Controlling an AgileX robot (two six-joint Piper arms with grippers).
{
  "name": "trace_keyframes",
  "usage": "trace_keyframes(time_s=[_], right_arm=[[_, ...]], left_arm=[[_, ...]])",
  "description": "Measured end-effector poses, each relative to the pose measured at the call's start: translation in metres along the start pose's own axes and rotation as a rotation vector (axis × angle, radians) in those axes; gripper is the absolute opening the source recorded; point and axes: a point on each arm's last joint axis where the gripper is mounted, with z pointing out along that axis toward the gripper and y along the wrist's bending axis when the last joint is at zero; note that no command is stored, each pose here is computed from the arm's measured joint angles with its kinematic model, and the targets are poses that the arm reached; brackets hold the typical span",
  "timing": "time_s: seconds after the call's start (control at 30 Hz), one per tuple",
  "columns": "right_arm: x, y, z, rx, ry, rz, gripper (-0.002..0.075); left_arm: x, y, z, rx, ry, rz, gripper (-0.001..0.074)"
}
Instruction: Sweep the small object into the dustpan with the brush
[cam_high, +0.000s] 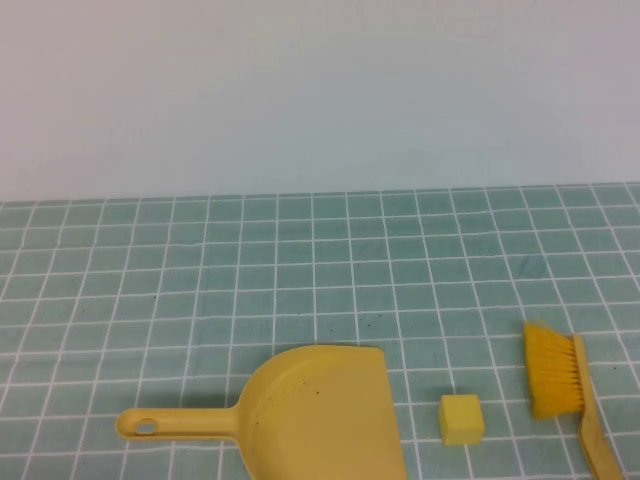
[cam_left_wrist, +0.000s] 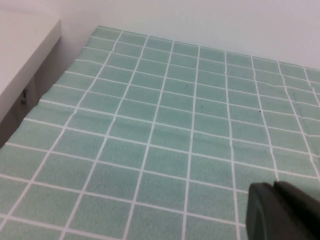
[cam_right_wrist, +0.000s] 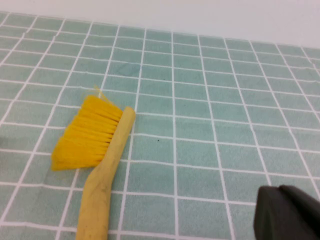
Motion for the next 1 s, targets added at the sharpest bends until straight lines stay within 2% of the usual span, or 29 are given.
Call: trace_keyframes(time_s=[0.83, 1.0], right_arm=[[0.0, 0.0, 0.0, 0.0, 0.0, 0.0, -0.0001], [0.0, 0.0, 0.0, 0.0, 0.0, 0.0, -0.0001]], left_arm=[[-0.0003, -0.0001, 0.0, 0.001, -0.003, 0.0, 0.0], [-0.0068, -0.0045, -0.0004, 0.053, -0.073, -0.088, 0.0]])
